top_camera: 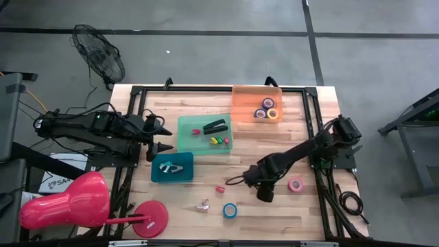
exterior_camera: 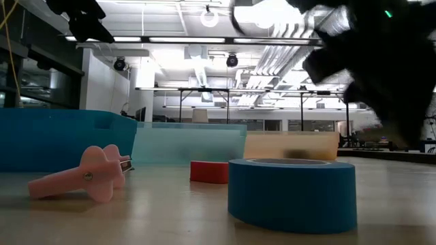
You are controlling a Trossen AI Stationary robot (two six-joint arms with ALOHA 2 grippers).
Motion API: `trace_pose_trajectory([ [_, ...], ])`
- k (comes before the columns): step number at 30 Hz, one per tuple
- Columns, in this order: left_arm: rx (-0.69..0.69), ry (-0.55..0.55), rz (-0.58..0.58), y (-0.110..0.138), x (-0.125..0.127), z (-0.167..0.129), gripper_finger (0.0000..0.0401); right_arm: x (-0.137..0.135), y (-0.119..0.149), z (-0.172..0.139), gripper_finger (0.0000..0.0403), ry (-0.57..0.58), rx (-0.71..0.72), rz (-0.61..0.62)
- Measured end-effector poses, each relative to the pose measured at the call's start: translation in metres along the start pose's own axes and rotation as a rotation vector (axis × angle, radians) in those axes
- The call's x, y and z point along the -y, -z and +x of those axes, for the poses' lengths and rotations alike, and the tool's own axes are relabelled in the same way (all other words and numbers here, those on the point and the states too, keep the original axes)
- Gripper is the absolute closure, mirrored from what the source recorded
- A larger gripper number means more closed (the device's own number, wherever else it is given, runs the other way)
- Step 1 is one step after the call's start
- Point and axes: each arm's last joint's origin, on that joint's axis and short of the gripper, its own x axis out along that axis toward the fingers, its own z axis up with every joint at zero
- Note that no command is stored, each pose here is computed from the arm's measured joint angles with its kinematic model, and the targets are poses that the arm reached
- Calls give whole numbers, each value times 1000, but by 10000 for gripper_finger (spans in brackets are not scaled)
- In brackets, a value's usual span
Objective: Pick and place Stapler, Stapler remover, tape
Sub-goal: Put the grey staple remover in the blue bin
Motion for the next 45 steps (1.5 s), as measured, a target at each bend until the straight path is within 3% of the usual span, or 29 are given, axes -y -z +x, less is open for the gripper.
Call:
trace_pose_trajectory([
  [7,62,23,-6,-6,2,0,113,-12,-32,-51,308,-68,275,-57],
  [19,76,131,69,-21,16,31,113,6,-76,-132,308,-25,596,-86],
  [28,236,188,165,-44,30,67,113,13,-97,-150,308,-62,783,-125],
  [35,305,190,165,-52,36,93,113,8,-105,-158,308,-76,915,-160],
  [45,361,204,163,-57,39,98,113,6,-108,-163,308,-66,984,-162],
])
